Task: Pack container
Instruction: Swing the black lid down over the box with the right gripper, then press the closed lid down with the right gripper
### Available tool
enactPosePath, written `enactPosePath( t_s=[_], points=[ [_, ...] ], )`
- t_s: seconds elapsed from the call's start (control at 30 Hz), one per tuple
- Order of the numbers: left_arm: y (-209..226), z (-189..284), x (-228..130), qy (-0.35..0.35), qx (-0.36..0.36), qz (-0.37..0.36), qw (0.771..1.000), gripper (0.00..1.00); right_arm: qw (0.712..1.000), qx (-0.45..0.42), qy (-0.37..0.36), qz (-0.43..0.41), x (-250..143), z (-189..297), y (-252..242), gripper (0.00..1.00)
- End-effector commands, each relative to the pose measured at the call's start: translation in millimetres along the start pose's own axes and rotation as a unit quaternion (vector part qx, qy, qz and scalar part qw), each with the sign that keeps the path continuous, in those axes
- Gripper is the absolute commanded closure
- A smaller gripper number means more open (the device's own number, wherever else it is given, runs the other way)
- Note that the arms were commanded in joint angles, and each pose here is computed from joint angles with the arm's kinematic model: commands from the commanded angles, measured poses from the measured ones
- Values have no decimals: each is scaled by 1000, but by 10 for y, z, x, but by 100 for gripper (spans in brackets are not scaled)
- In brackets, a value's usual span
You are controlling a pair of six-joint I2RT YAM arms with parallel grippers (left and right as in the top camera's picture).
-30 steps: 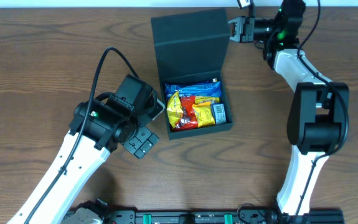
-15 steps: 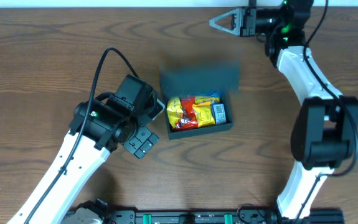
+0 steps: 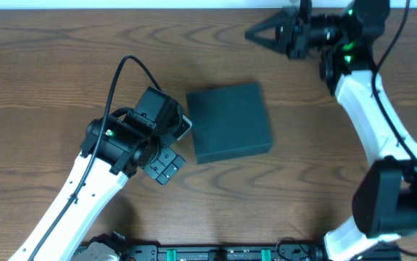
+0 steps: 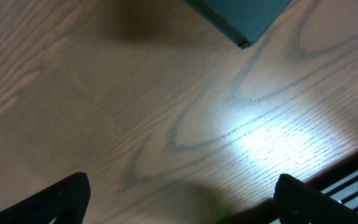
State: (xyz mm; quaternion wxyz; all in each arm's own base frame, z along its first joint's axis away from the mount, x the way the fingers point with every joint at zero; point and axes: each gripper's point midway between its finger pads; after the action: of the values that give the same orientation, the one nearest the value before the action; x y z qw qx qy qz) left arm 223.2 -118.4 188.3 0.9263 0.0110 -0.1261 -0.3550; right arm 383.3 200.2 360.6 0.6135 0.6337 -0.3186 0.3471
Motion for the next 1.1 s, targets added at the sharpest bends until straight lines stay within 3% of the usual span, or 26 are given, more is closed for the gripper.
enactPosePath(
  t_s=[0.0,0.13,0.2,0.27,0.33,0.43,0.5,0.7,1.07],
  points=[
    [30,6,-22,3,6,0,1000,5,996,7,7,84,-207,-18,118,99],
    [30,6,-22,3,6,0,1000,5,993,-14,0,117,-522,-14,-15,99],
    [30,6,-22,3,6,0,1000,5,988,-148,-14,45,-635,42,-487,99],
    [30,6,-22,3,6,0,1000,5,936,-350,16,-39,-963,278,-1051,99],
    [30,6,-22,3,6,0,1000,5,883,-461,62,-62,-1235,463,-1259,99],
    [30,6,-22,3,6,0,1000,5,817,-559,123,-76,-1533,601,-1326,99],
    [30,6,-22,3,6,0,1000,5,804,-570,155,-68,-1656,471,-1283,99],
    [30,6,-22,3,6,0,1000,5,811,-543,218,2,-1885,-284,-1060,99],
    [30,6,-23,3,6,0,1000,5,860,-465,196,-77,-2374,-1166,-1221,99]
  ],
)
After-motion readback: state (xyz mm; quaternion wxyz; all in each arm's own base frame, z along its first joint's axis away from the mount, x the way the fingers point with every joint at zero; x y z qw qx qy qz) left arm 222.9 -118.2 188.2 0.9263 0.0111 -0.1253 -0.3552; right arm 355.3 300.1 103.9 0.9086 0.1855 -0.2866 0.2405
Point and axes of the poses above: each gripper's point midway between its finger pads, its own z axis back along the fingers, its own y axis along the line the jaws close on, x = y × z, and after that the axes turned 2 degrees about z, right-handed
